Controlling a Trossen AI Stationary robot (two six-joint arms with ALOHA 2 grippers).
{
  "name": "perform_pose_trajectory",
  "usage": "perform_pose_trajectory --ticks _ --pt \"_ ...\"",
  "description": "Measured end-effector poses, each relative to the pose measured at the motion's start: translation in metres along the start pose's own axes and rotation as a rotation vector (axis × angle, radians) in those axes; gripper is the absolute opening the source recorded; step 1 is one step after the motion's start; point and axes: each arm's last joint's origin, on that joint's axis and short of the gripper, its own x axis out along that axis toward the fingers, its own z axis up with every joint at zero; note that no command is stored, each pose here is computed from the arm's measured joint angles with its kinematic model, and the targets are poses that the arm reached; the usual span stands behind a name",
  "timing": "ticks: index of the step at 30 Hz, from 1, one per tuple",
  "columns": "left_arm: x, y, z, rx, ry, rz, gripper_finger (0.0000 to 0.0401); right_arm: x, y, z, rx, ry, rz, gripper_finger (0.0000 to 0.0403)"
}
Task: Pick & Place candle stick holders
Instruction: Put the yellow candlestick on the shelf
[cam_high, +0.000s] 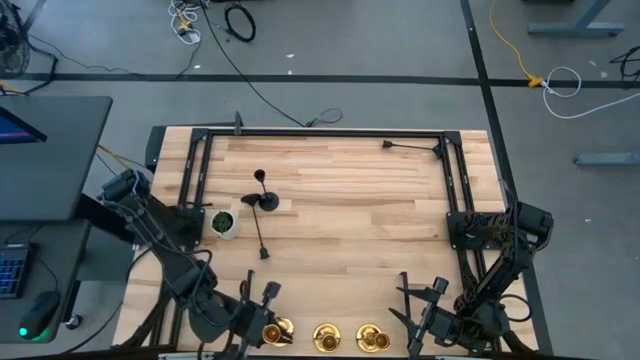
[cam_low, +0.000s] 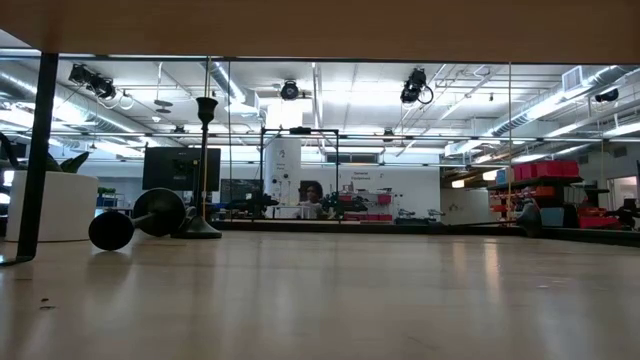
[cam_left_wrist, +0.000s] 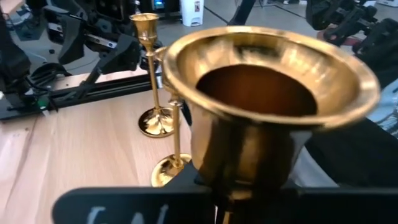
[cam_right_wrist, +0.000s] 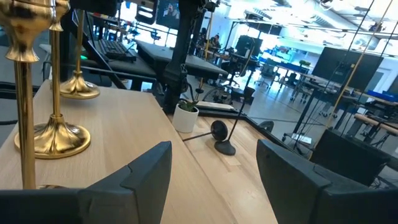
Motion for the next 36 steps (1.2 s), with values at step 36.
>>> perform_pose_trajectory --ticks 36 --pt "0.016 0.003 -0.011 0.007 0.036 0.032 0.0021 0.000 0.000 0.000 0.003 0.000 0.000 0.0236"
